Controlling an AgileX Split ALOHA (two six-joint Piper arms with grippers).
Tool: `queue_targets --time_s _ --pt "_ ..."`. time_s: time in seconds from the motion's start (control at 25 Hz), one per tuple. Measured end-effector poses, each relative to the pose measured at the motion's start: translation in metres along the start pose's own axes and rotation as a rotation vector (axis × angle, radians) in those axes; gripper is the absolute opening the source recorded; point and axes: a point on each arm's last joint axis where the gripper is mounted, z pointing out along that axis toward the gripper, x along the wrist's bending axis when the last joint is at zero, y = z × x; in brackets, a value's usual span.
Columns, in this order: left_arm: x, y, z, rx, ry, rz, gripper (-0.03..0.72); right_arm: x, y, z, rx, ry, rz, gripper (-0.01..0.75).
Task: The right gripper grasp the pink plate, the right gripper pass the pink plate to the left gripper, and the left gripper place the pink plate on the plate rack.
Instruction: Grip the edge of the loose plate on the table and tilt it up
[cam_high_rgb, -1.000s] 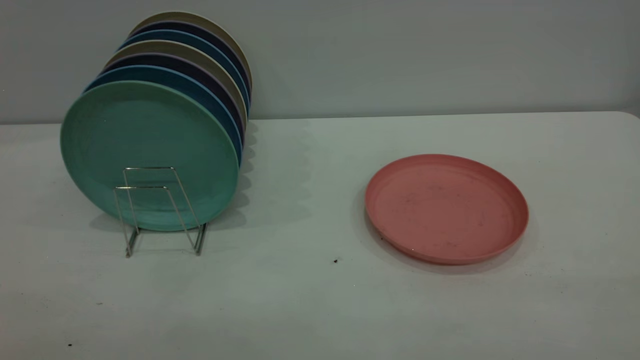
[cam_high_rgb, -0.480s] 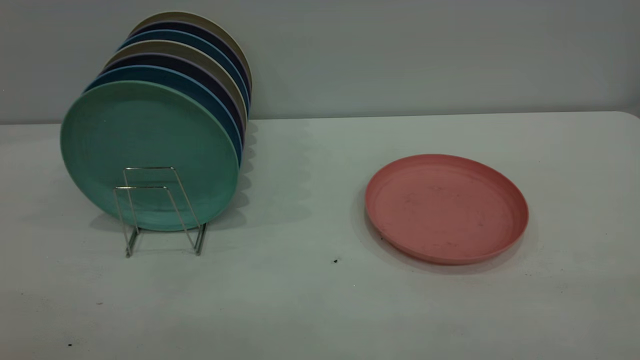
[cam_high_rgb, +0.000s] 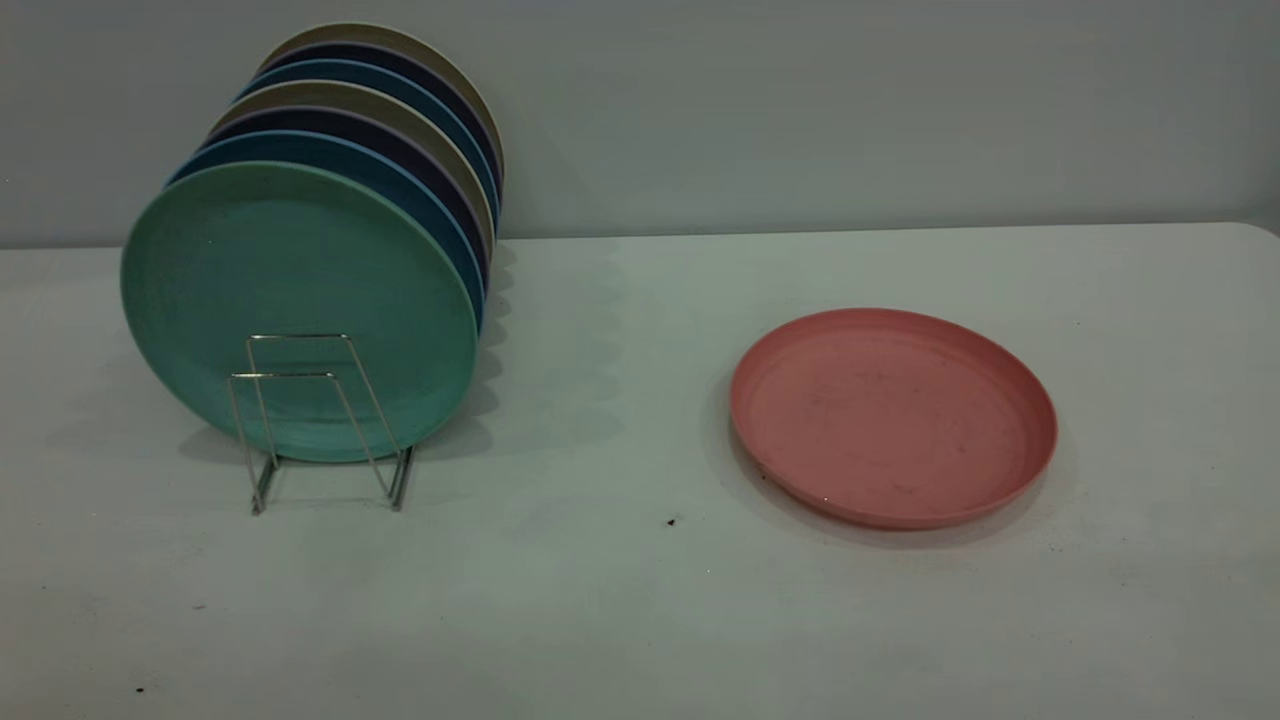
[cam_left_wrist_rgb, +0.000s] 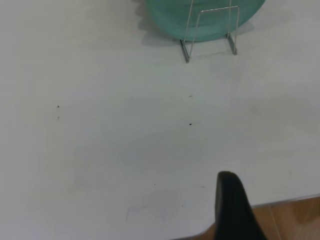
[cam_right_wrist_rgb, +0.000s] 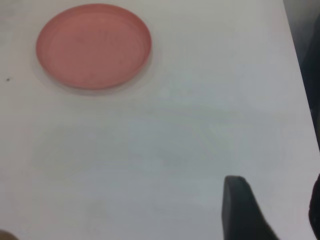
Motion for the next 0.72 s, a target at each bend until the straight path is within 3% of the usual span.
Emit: queue_targets --time_s 0.4,0.6,0.72 --pt "0.001 0.0 0.0 0.0 0.006 0.002 0.446 0.0 0.001 -0.001 -0.006 0.0 -0.009 0.345" --pt "0.0 0.015 -0.004 -0.129 -0.003 -0.022 0.446 0.003 0.018 0.0 -0.087 0.041 -0.044 0.345" --pt "0.0 0.032 0.006 -0.118 -0.029 -0.055 0.446 0.008 0.034 0.014 -0.064 0.098 -0.029 0.345"
